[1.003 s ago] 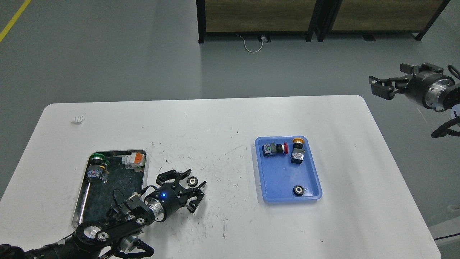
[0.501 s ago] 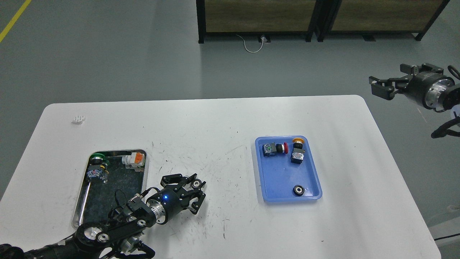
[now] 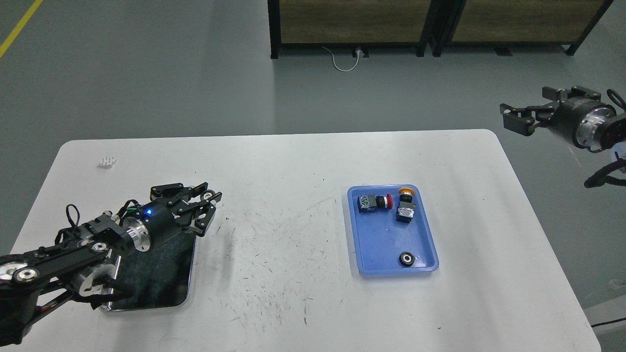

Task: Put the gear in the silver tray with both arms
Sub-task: 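Carry the gear into the silver tray and open the left gripper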

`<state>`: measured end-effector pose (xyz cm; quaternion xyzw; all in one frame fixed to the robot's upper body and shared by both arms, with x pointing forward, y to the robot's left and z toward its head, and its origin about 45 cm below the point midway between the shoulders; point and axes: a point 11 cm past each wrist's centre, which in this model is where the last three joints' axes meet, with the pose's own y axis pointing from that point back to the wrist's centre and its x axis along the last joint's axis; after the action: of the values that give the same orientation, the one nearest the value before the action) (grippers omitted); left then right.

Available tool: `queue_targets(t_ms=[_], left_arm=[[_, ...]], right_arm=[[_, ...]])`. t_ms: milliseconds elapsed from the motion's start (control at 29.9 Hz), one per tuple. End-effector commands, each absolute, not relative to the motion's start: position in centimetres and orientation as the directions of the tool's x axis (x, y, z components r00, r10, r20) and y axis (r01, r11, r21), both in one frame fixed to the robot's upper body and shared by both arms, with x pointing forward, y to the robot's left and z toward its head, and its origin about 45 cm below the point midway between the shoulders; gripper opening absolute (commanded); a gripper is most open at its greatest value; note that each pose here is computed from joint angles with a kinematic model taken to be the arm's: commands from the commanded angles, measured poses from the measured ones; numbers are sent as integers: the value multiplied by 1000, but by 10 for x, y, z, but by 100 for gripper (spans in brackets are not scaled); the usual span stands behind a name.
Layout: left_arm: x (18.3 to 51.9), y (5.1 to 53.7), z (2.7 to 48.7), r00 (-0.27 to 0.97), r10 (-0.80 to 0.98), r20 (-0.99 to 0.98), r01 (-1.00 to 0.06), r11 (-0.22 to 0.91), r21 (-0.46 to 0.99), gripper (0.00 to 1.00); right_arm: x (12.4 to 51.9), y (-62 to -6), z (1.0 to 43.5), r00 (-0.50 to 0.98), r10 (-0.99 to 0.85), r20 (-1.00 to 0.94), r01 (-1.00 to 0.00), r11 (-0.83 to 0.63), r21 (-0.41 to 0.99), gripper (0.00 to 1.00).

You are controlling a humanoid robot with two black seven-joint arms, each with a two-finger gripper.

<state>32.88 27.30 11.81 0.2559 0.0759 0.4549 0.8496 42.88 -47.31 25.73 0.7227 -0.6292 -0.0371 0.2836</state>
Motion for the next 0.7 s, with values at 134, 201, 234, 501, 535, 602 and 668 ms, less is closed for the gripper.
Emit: queue_targets(t_ms=[134, 201, 234, 501, 535, 602, 668], left_arm=[[278, 310, 96, 594, 802, 69, -672, 446, 591, 21], [263, 312, 85, 607, 792, 69, -650, 444, 616, 21], [257, 313, 81, 611, 789, 66, -642, 444, 626, 22], [234, 324, 65, 595, 802, 53, -622, 417, 662, 22], [232, 326, 63, 592, 804, 54, -621, 412, 667, 22], [230, 333, 59, 583, 810, 61, -620, 395, 678, 22], [227, 337, 56, 578, 814, 64, -618, 385, 685, 23]], right_arm=[[434, -462, 249, 209, -937, 279, -887, -61, 458, 99], [434, -462, 249, 206, -937, 282, -887, -57, 458, 99], [435, -463, 249, 203, -937, 283, -888, -54, 457, 99], [436, -461, 248, 205, -937, 281, -887, -57, 458, 99], [436, -461, 248, 205, -937, 281, -887, -57, 458, 99], [436, -461, 248, 206, -937, 282, -887, -57, 459, 99], [436, -460, 246, 208, -937, 279, -886, -59, 460, 99]])
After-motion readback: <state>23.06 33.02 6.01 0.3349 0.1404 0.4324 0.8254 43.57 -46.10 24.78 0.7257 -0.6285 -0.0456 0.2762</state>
